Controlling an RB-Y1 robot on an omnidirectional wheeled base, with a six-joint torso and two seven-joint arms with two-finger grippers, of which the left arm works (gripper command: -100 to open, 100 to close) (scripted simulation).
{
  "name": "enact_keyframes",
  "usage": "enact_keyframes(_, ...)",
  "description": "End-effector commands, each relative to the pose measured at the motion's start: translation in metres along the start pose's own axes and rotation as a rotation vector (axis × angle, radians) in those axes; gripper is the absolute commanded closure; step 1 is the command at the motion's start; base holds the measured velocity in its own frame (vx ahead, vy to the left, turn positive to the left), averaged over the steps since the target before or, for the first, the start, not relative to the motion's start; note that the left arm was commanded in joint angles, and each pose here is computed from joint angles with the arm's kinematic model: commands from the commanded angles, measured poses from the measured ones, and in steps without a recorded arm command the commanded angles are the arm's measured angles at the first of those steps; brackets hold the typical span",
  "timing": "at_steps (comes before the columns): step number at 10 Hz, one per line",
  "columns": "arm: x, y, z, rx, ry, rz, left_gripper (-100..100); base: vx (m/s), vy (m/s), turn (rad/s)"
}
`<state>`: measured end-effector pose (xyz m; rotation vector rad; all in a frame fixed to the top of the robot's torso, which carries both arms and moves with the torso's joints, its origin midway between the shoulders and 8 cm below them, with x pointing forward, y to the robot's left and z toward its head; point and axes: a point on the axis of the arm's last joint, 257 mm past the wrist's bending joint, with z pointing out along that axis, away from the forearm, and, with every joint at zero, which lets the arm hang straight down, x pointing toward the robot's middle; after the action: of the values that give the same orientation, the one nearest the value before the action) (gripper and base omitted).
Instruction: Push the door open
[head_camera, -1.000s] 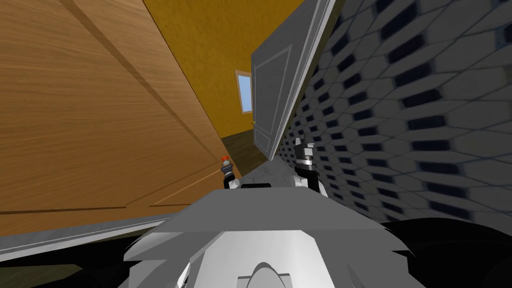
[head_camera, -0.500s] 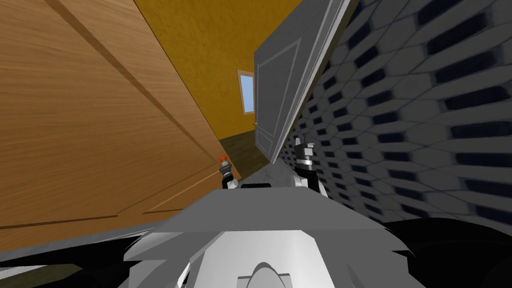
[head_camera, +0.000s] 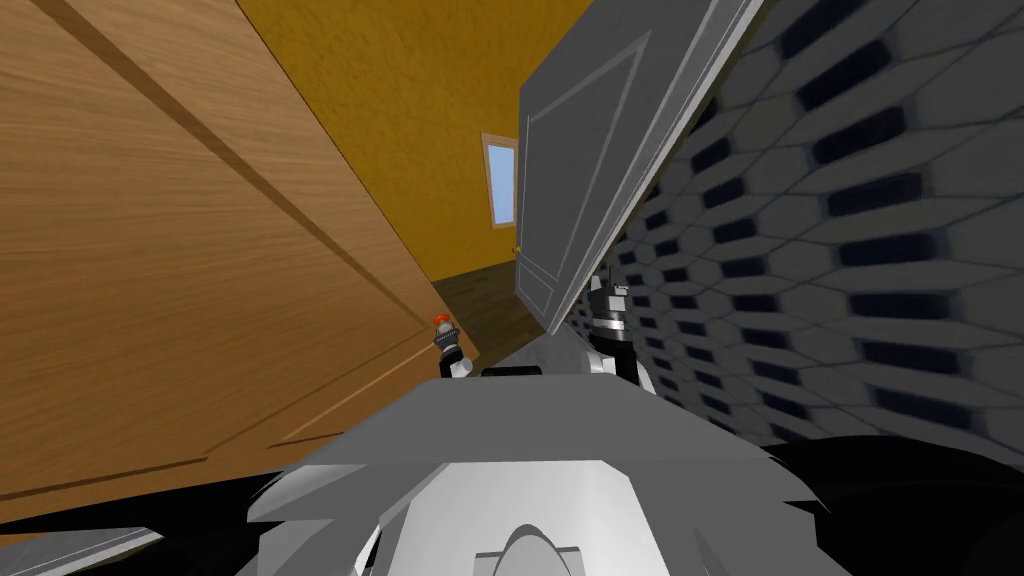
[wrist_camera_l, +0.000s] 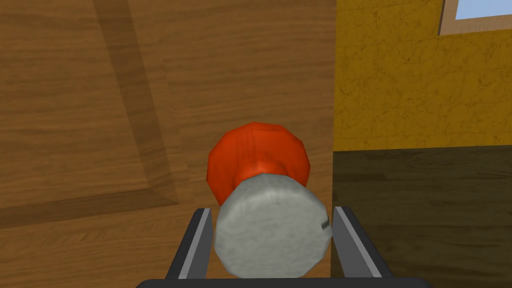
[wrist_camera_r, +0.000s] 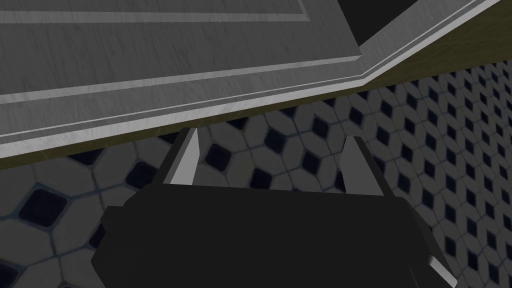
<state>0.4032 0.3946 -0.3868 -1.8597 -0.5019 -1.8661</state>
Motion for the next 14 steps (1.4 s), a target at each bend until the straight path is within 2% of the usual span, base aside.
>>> enact_keyframes(1, 0.003, -0.021, 0.0062, 0.037, 0.014, 0.007, 100, 0.194, 0.014, 0.099)
enact_keyframes(6, 0.002, -0.048, 0.0103, 0.094, 0.010, -0.001, 100, 0.205, 0.041, 0.126)
enact_keyframes(9, 0.002, -0.048, 0.0103, 0.094, 0.010, -0.001, 100, 0.068, 0.004, 0.024)
enact_keyframes(14, -0.002, -0.066, 0.0089, 0.148, -0.003, -0.022, 100, 0.168, -0.001, 0.123)
